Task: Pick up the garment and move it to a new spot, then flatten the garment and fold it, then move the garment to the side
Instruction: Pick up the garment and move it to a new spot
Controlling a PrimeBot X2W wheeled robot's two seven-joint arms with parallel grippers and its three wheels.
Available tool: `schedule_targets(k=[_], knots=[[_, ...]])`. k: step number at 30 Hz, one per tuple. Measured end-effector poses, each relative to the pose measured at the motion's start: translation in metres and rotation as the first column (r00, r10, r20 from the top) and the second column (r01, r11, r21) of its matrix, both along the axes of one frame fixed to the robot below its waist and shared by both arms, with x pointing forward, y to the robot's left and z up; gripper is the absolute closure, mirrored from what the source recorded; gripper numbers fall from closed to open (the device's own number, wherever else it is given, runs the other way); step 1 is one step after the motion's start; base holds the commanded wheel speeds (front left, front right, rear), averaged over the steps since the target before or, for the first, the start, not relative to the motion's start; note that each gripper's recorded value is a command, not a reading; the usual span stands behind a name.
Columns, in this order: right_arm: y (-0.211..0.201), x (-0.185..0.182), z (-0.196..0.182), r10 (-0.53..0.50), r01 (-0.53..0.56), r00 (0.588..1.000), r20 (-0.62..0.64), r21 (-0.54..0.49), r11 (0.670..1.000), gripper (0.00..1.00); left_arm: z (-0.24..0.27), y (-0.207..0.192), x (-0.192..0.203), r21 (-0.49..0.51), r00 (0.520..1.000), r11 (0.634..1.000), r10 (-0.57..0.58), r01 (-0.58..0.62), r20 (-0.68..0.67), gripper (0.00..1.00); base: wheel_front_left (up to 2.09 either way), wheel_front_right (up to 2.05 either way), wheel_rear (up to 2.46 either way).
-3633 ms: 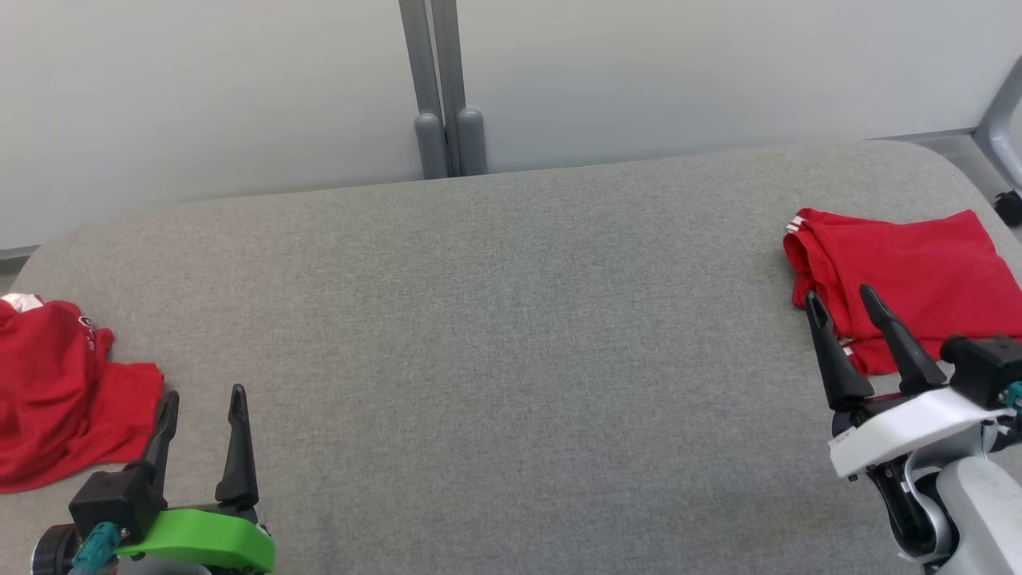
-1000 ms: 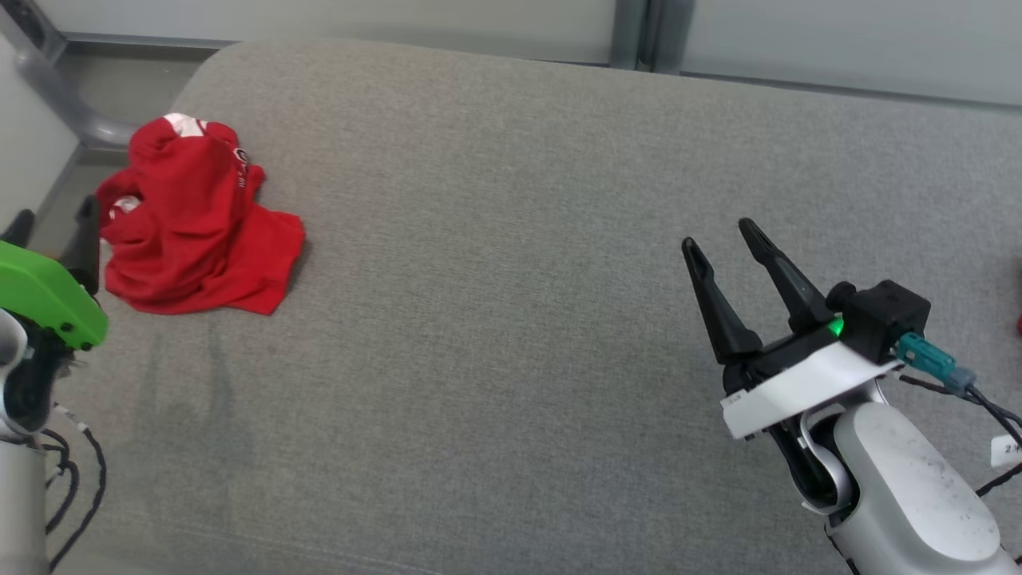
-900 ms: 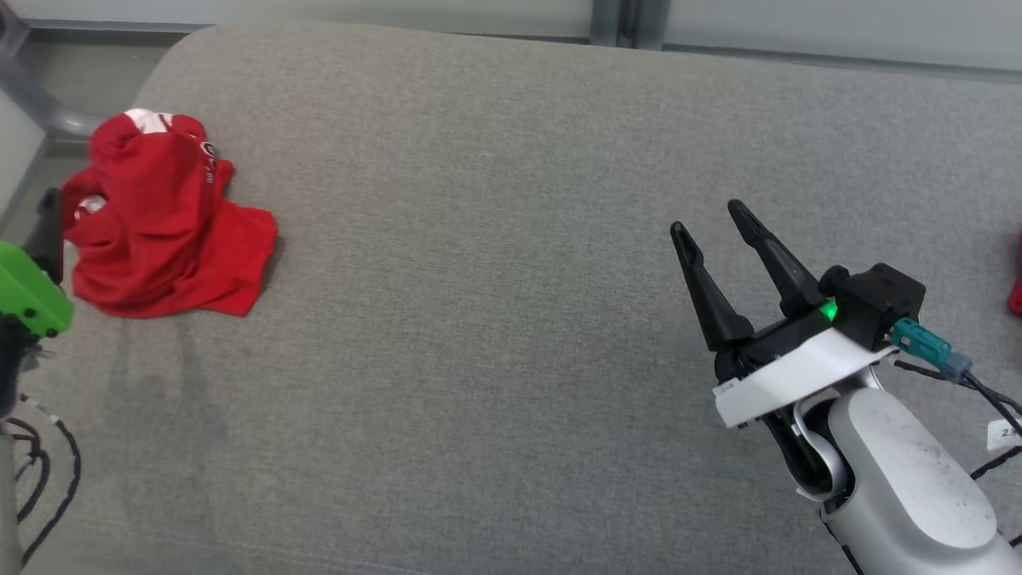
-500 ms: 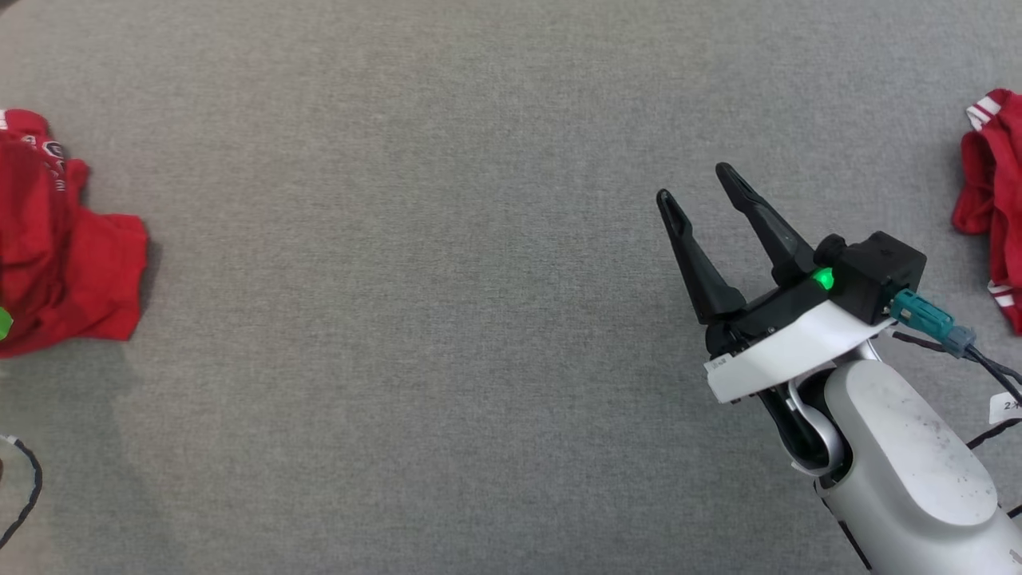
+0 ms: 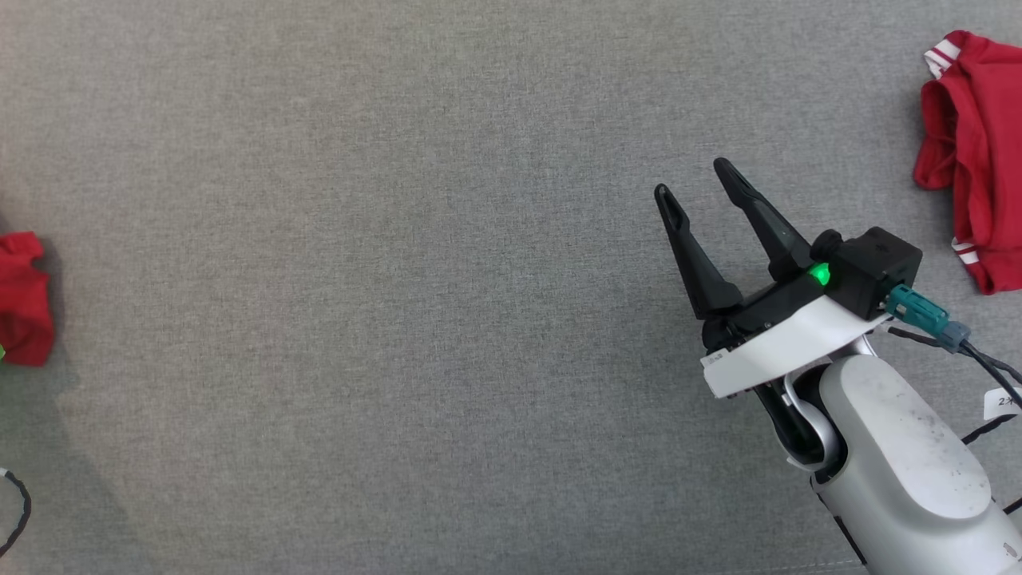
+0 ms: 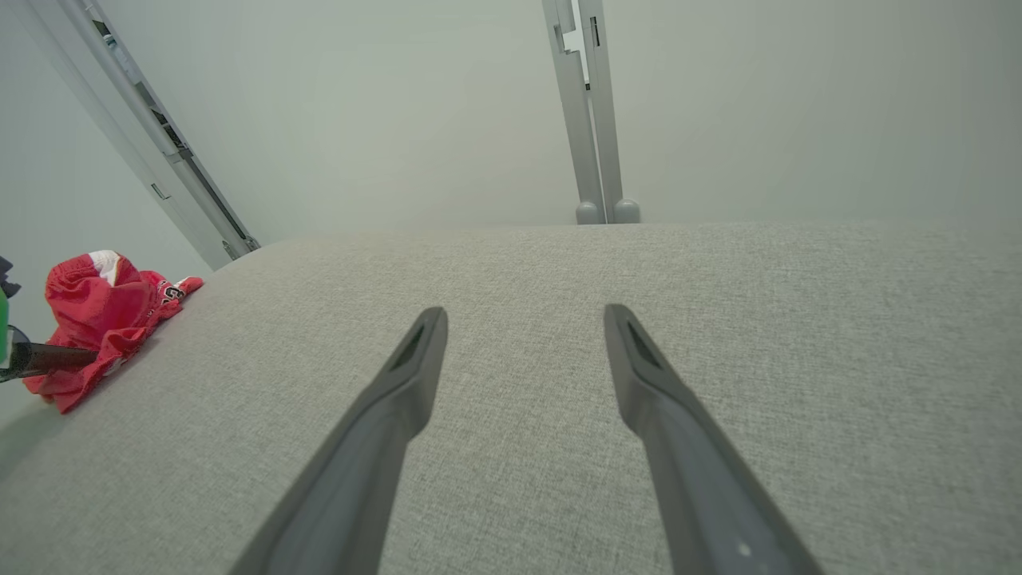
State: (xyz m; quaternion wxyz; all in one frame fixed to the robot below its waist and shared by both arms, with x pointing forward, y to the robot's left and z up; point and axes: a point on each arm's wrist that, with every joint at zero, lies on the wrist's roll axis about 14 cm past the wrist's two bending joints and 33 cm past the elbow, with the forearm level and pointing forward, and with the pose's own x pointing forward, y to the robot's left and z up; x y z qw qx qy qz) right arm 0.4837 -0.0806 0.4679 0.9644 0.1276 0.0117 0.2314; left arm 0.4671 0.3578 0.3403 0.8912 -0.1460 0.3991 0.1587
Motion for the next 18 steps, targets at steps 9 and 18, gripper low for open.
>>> schedule_targets(k=[9, 18], knots=[[0.003, -0.016, 0.012, -0.008, 0.008, 1.0, 0.003, 0.02, 1.0, 0.0, 0.048, -0.007, 0.018, 0.126, 0.983, 0.985, -0.135, 0.12, 0.123, 1.0, 0.0, 0.0, 0.0], [-0.014, -0.047, 0.028, -0.07, 0.07, 0.998, 0.004, 0.039, 0.997, 0.0, 0.142, -0.051, 0.049, 0.292, 0.876, 0.911, -0.376, 0.291, 0.301, 1.0, 0.0, 0.0, 0.0]])
